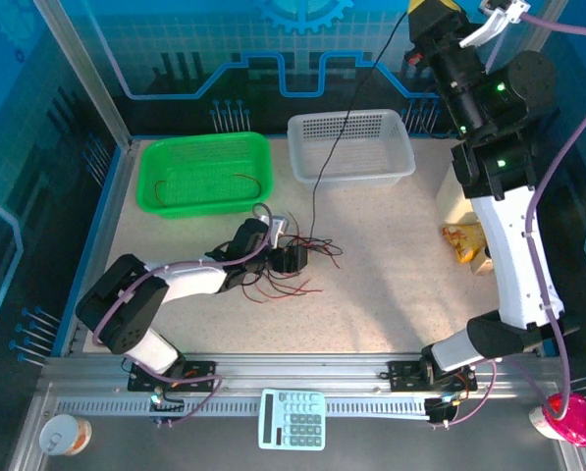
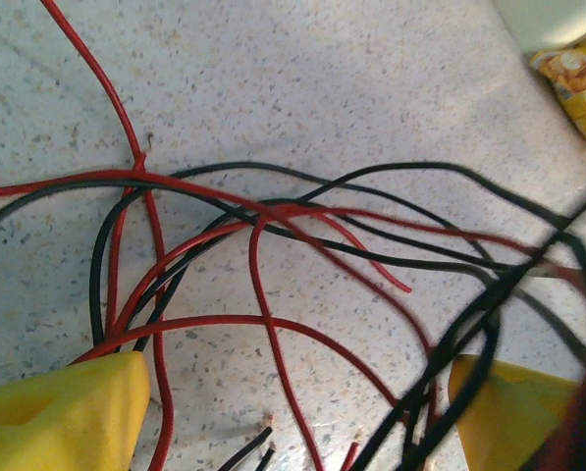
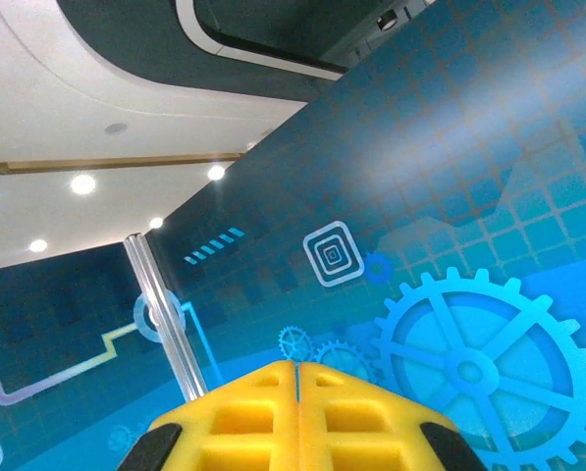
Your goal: Untangle the cables
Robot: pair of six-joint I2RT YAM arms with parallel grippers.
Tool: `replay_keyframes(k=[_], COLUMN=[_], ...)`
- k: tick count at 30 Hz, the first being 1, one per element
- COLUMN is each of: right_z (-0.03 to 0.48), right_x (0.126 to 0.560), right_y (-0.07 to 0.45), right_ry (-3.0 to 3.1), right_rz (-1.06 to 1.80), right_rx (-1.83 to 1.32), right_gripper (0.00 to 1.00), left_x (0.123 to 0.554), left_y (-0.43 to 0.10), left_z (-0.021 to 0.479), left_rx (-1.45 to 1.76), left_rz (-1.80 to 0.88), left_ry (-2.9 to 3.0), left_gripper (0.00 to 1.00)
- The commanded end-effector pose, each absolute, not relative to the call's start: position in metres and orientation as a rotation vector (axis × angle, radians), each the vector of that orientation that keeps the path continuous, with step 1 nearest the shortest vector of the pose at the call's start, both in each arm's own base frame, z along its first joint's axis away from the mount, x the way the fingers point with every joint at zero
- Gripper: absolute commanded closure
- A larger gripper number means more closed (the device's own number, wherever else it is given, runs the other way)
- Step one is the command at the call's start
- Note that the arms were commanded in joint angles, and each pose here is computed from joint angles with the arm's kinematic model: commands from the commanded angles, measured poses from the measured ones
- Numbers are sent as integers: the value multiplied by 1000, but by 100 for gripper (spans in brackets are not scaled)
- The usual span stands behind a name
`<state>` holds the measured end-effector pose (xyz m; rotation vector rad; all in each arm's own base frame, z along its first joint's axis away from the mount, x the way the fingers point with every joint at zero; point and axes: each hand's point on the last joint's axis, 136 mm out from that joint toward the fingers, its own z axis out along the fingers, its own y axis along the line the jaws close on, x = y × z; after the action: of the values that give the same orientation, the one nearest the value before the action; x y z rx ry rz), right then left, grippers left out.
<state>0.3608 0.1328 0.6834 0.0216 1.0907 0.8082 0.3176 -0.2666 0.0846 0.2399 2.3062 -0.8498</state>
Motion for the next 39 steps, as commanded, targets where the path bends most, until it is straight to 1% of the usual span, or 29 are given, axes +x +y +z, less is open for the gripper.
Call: replay_keyframes(k=[1, 7, 12, 17, 21, 28, 33, 39], right_z=[711, 734, 758, 755, 743, 721, 712, 711], right_x=[361, 375, 370, 384, 409, 450, 469, 480], right_y=[114, 84, 65, 63, 64, 63, 63, 51], right_ry=[960, 896, 830, 821, 829, 860, 855, 789], right_rz=[801, 767, 762, 782, 790, 792, 801, 830], right_rx=[64, 133, 146, 163, 182, 210, 225, 273], right_gripper=[100, 100, 100, 100, 100, 100, 100, 100], left_x=[320, 316, 314, 316, 319, 320, 320, 320], left_y=[-272, -265, -263, -265, -268, -270, -271, -268], left_z=[111, 99, 85, 88, 108, 163, 201, 228], left_rx=[231, 208, 186, 182, 196, 206, 201, 188], left_rz=[-894, -871, -863, -873, -886, -920, -959, -968], left_ry=[2250, 2277, 2307, 2304, 2274, 2192, 2119, 2073], left_gripper=[18, 18, 18, 18, 17, 14, 12, 9])
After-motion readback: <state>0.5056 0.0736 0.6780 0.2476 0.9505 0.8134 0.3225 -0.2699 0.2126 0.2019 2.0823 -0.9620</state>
